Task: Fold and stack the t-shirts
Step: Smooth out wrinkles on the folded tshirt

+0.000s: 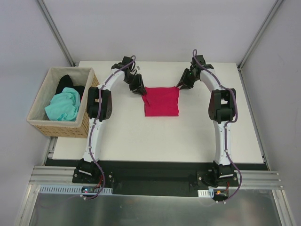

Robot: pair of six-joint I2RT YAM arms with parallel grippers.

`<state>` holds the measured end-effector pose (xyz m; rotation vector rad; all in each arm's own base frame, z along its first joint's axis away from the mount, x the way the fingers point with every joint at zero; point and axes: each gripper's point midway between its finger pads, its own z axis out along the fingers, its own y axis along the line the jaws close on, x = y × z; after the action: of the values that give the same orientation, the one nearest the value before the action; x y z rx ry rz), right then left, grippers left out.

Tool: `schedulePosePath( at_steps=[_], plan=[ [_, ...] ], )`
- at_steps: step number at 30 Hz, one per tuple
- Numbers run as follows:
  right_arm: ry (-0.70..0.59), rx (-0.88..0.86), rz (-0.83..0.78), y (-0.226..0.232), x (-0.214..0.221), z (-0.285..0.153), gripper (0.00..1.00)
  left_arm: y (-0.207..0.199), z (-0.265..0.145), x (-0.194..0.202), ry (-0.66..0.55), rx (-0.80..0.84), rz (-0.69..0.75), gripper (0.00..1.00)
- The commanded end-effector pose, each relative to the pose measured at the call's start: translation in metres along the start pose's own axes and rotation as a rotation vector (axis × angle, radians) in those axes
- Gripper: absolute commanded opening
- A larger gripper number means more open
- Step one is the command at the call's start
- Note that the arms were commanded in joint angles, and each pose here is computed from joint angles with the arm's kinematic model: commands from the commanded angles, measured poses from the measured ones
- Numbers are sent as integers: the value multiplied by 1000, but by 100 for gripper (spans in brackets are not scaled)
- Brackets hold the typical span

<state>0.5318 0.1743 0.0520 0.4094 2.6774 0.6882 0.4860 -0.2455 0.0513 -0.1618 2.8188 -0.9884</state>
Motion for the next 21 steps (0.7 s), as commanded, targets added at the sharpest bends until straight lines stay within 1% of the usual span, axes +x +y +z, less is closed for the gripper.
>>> schedulePosePath(
  at_steps=[1, 3, 10, 14, 18, 21],
  plan=[
    [-77, -30, -49, 20, -21, -31, 35, -28, -35, -7, -55, 47, 43, 31],
    [-100, -30, -63, 25, -24, -41, 34, -32, -39, -9, -66, 51, 50, 33],
    [-132, -35, -108, 37, -17, -68, 34, -43, -55, -8, -86, 67, 72, 33],
    [-123, -23, -113, 35, -1, -70, 33, -47, -62, -2, -85, 68, 78, 33],
    [-94, -21, -111, 36, 19, -63, 33, -40, -55, 14, -50, 47, 76, 32],
    [-72, -16, -113, 36, 33, -58, 32, -37, -48, 28, -21, 31, 75, 29]
  ],
)
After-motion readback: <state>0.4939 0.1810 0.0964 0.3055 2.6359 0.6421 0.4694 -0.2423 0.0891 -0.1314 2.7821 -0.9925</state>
